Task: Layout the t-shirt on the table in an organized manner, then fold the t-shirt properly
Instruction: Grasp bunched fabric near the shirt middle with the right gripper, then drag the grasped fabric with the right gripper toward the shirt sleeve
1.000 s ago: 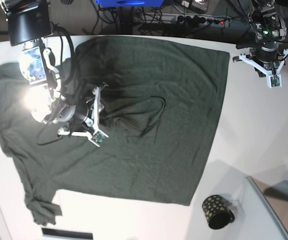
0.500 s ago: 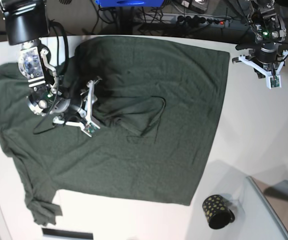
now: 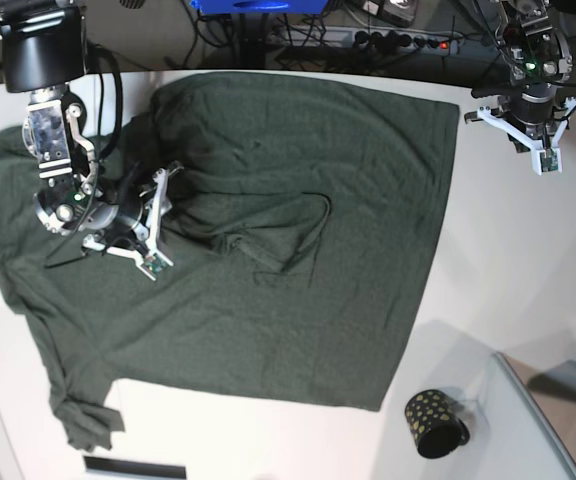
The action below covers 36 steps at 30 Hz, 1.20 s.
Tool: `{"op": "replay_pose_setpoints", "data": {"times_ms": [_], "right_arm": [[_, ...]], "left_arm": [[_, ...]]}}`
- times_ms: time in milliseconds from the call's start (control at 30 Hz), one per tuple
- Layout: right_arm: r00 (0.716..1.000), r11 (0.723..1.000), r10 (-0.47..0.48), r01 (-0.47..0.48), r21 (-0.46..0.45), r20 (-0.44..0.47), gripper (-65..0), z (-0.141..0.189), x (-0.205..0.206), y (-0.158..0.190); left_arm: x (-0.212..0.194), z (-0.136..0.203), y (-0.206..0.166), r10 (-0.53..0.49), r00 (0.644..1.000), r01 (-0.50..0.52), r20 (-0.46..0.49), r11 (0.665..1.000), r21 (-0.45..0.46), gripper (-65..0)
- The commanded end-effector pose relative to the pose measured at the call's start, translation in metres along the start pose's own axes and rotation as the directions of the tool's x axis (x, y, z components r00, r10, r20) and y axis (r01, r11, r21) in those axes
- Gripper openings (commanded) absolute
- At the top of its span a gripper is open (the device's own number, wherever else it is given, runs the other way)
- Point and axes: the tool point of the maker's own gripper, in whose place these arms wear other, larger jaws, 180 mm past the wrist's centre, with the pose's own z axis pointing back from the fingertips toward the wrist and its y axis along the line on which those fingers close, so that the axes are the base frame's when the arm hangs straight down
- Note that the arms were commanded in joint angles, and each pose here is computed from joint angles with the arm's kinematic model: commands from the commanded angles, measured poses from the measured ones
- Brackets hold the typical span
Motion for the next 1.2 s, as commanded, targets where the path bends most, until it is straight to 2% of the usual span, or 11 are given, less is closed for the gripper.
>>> {"op": "replay_pose_setpoints", "data": {"times_ms": [0,533,567,700,933,1167], "right_arm": [[0.999,1.000,0.001,0.000,-0.013,0.041,-44.9,0.004,0.013,-0.007],[0.999,1.000,-0.002,0.002,-0.004,0.036,-44.9,0.002,0.011,-0.002],[1.000,1.000,-0.006,0.006,0.000,0.028,-45.3,0.000,0.008,-0.002],[1.000,0.999,-0.029,0.029,0.023,-0.002,-53.9,-0.008,-0.002,0.004],[0.999,0.999,-0.036,0.035,0.025,0.020,-55.2,-0.007,0.006,0.007],[0.996,1.000,0.011,-0.010,-0.011,0.093,-55.2,0.013,0.026,0.009]], "left_arm": [[0.011,0.002,0.007,-0.005,0.999,0.004,0.036,1.000,0.017,-65.0],[0.010,0.002,0.007,-0.006,0.999,0.005,0.035,1.000,0.016,-65.0],[0.010,0.002,0.007,-0.006,0.999,0.005,0.035,1.000,0.016,-65.0],[0.010,0.002,0.007,-0.006,0.999,0.005,0.035,1.000,0.016,-65.0],[0.009,0.002,0.007,-0.006,0.999,0.005,0.033,1.000,0.016,-65.0],[0.010,0.001,0.007,-0.006,0.999,0.006,0.034,1.000,0.017,-65.0]]}}
